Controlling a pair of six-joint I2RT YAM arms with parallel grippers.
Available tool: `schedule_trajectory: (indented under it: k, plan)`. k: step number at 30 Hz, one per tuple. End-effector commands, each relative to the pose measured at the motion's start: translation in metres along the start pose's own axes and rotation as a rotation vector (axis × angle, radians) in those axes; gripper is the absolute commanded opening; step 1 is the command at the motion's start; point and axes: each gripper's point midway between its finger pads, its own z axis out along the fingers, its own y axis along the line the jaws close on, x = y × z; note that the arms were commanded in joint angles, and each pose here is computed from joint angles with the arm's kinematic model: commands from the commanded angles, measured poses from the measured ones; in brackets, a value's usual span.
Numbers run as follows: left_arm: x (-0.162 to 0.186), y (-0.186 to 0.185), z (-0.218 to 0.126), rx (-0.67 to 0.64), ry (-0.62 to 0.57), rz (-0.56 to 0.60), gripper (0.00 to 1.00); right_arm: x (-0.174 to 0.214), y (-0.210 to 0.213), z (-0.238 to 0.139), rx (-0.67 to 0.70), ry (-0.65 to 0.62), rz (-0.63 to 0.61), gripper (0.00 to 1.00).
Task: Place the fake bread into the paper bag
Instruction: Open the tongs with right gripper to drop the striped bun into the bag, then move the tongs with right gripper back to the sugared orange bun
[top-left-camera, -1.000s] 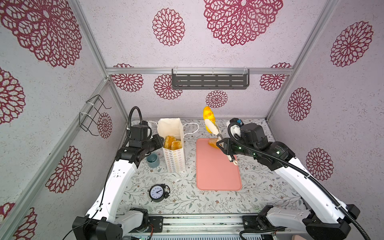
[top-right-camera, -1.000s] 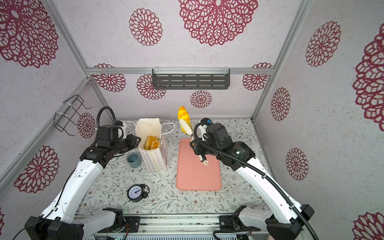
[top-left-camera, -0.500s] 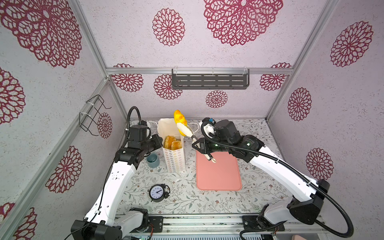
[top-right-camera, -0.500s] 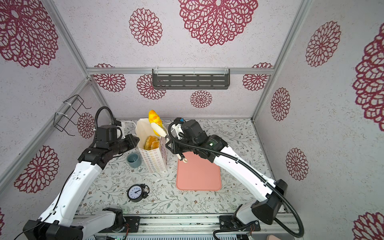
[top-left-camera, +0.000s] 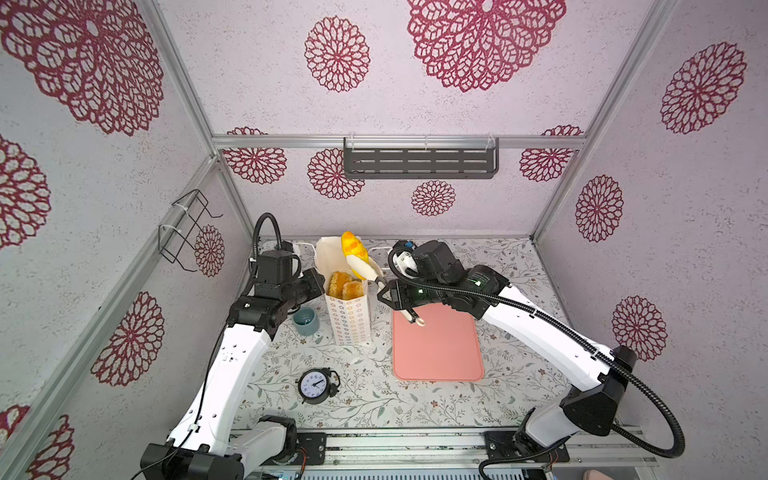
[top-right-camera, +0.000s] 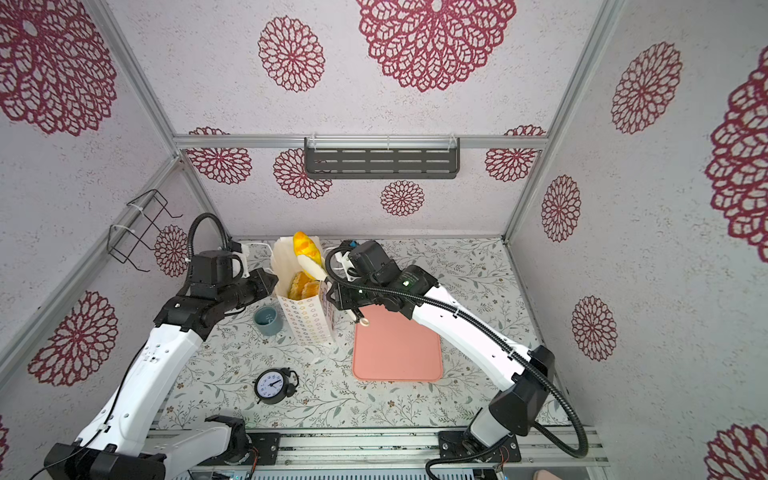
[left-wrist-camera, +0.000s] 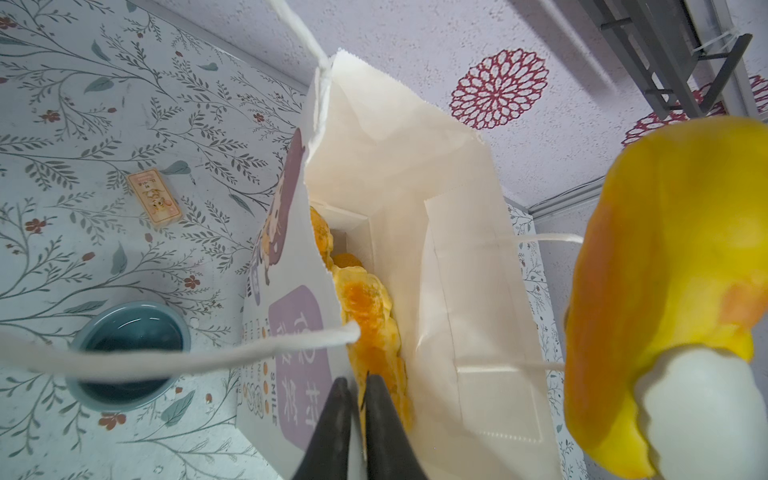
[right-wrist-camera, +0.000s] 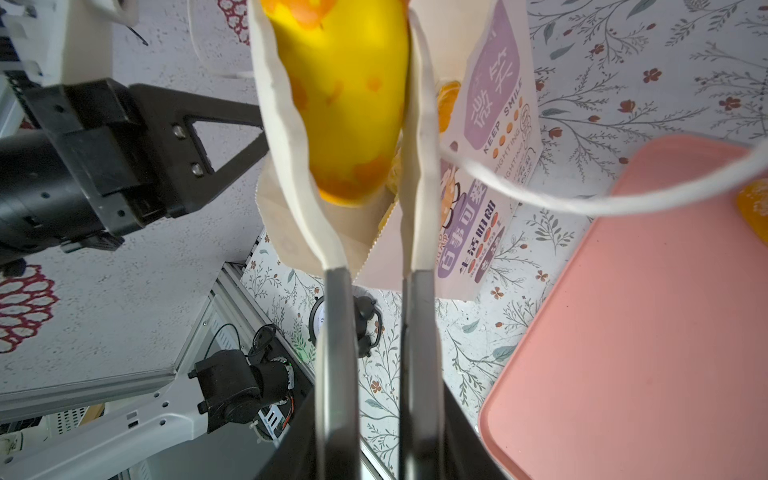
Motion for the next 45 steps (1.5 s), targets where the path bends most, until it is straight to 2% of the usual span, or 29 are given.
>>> schedule_trajectory:
  k: [1,11,15,20,25,30,36,45]
  plan:
    - [-0.001,-0.006,-0.005,0.013,-0.009,0.008,0.12,-0.017,0.009,-0.011,-0.001,-0.063,-0.032,0.40]
    - [-0.001,-0.005,-0.006,0.010,-0.010,0.014,0.12,-0.024,0.008,-0.019,0.022,-0.094,-0.037,0.47]
    - [0.000,-0.005,-0.005,0.009,-0.008,0.013,0.12,-0.032,0.009,-0.036,0.045,-0.134,-0.046,0.46]
    - [0.000,-0.004,-0.005,0.007,-0.008,0.013,0.12,-0.039,-0.005,-0.073,0.143,-0.211,-0.056,0.45]
    - [0.000,-0.005,-0.005,0.009,-0.011,0.015,0.13,-0.037,-0.040,-0.110,0.268,-0.273,-0.030,0.45]
    - [-0.003,-0.007,-0.005,0.013,-0.012,0.017,0.15,-0.019,-0.099,-0.129,0.367,-0.278,0.073,0.47]
    - [-0.004,-0.007,-0.006,0.010,-0.019,0.021,0.26,0.026,-0.173,-0.114,0.495,-0.179,0.184,0.47]
    - [-0.006,-0.008,-0.003,0.010,-0.013,0.024,0.43,0.074,-0.234,-0.067,0.518,-0.051,0.281,0.47]
